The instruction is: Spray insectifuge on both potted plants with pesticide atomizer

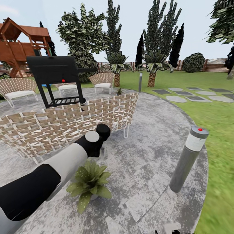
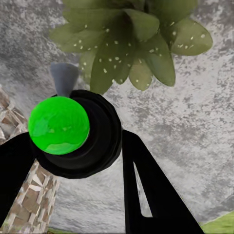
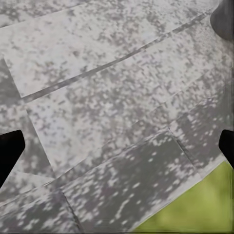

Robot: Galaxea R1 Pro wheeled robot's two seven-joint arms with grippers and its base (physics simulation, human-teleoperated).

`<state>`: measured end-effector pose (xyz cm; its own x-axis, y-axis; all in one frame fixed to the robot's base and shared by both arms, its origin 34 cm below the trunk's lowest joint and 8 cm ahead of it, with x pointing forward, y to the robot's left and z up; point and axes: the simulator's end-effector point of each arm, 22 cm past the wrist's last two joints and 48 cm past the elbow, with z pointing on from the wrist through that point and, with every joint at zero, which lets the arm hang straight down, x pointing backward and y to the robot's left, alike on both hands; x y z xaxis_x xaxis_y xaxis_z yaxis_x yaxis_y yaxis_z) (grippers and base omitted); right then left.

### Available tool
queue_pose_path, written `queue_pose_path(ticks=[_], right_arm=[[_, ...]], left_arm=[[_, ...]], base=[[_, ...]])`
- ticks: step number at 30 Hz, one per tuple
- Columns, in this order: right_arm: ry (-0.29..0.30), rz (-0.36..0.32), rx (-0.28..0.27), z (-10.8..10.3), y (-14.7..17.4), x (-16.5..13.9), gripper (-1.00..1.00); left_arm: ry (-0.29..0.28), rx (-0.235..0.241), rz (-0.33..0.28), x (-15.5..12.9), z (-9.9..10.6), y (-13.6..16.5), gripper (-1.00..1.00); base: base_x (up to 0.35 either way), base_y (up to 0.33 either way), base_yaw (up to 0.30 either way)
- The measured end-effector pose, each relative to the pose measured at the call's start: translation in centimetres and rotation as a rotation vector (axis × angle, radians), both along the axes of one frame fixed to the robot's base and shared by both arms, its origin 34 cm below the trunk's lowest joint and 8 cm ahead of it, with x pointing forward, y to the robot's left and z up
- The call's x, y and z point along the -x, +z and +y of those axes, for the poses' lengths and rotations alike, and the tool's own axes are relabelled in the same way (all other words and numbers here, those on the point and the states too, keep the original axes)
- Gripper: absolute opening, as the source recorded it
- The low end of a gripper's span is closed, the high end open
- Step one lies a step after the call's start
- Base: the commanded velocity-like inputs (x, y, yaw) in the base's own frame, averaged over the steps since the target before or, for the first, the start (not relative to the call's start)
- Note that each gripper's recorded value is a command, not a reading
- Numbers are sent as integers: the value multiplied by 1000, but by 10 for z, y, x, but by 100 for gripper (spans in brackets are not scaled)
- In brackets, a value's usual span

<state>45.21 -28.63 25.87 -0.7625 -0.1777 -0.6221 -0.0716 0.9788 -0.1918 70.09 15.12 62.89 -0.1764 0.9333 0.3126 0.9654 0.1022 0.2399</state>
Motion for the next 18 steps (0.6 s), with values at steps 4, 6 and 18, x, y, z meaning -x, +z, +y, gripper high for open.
queue_pose_path(ticks=[4, 6, 18], right_arm=[[0, -1, 0, 0, 0, 0, 100], [0, -1, 0, 0, 0, 0, 100], [-1, 0, -1, 1, 0, 0, 100]], left_arm=[[-137, 23, 29, 0, -16, 4, -100], [-173, 26, 40, 0, -18, 4, -100], [-191, 29, 50, 1, -20, 2, -100]], base=[[3, 0, -234], [0, 0, -211], [-71, 0, -19]])
